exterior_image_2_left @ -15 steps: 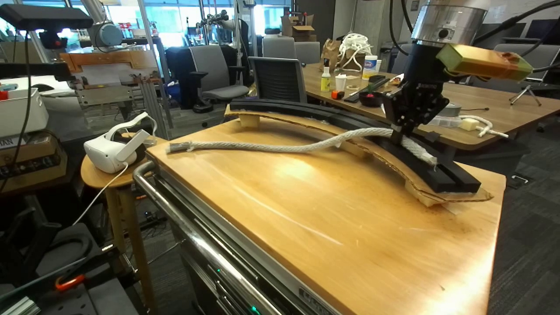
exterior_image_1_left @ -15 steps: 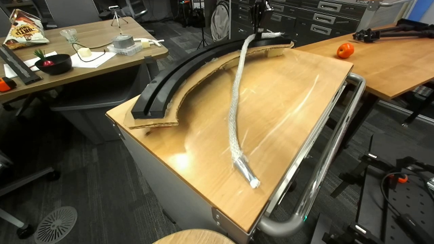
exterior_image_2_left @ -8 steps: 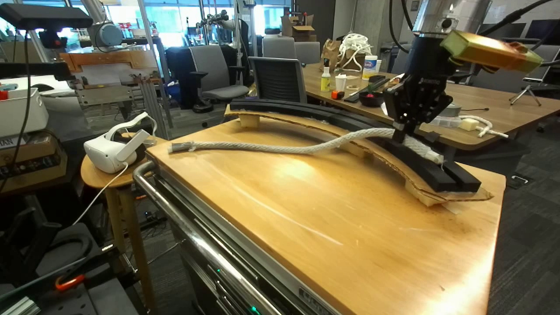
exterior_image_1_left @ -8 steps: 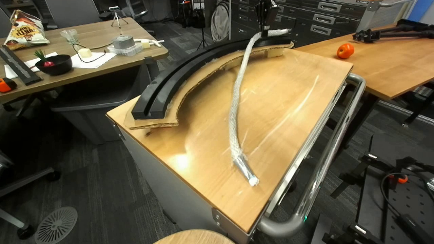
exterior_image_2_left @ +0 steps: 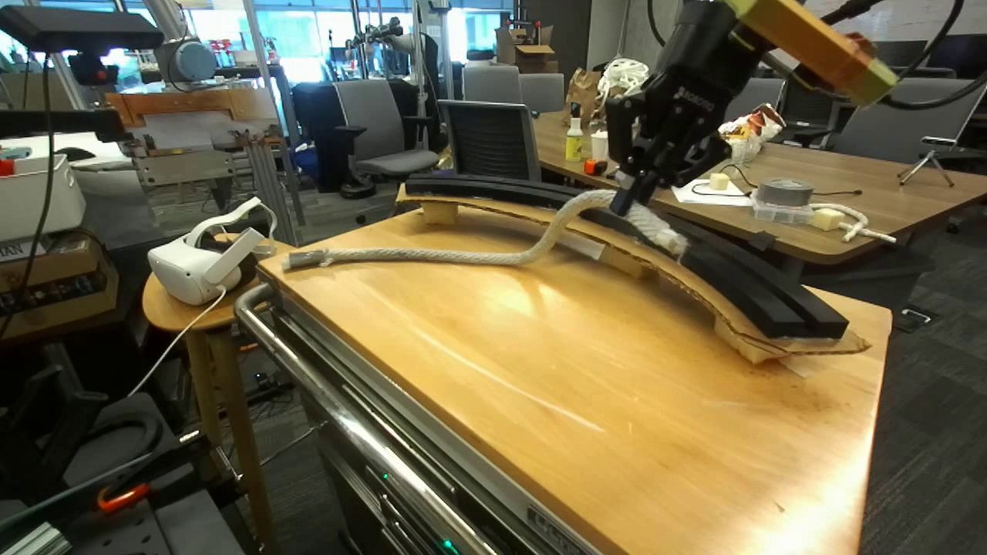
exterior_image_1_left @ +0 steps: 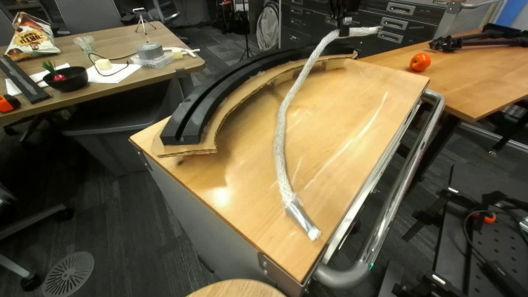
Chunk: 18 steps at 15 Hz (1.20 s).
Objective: Put the white rope on the table
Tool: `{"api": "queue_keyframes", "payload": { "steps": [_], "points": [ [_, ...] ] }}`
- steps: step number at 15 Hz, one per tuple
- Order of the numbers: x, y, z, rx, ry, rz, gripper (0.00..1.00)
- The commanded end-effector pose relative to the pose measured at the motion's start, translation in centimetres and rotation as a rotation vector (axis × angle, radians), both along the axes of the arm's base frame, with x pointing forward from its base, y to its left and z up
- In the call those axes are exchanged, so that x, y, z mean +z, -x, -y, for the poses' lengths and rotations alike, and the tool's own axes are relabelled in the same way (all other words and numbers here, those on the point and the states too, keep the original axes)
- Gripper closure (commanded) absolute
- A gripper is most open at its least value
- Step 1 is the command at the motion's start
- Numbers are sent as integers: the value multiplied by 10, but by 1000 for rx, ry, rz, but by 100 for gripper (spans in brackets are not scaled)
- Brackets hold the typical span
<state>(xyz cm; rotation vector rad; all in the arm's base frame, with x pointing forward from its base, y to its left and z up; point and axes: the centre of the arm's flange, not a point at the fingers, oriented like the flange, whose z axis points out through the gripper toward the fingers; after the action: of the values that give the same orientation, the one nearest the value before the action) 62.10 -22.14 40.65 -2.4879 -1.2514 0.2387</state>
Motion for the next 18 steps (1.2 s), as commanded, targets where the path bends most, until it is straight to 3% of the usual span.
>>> {"api": "queue_keyframes", "payload": {
  "steps": [1, 8, 9, 11, 14, 18],
  "points": [
    [-20, 35, -18, -77, -90, -54, 95],
    [-64, 60, -11, -176, -128, -144, 94],
    [-62, 63, -9, -179, -134, -129, 64],
    [-48, 67, -4, -189, -116, -68, 58],
    [-14, 77, 0, -211, -39, 27, 33],
    [65, 109, 2, -232, 63, 212, 3]
  ]
}}
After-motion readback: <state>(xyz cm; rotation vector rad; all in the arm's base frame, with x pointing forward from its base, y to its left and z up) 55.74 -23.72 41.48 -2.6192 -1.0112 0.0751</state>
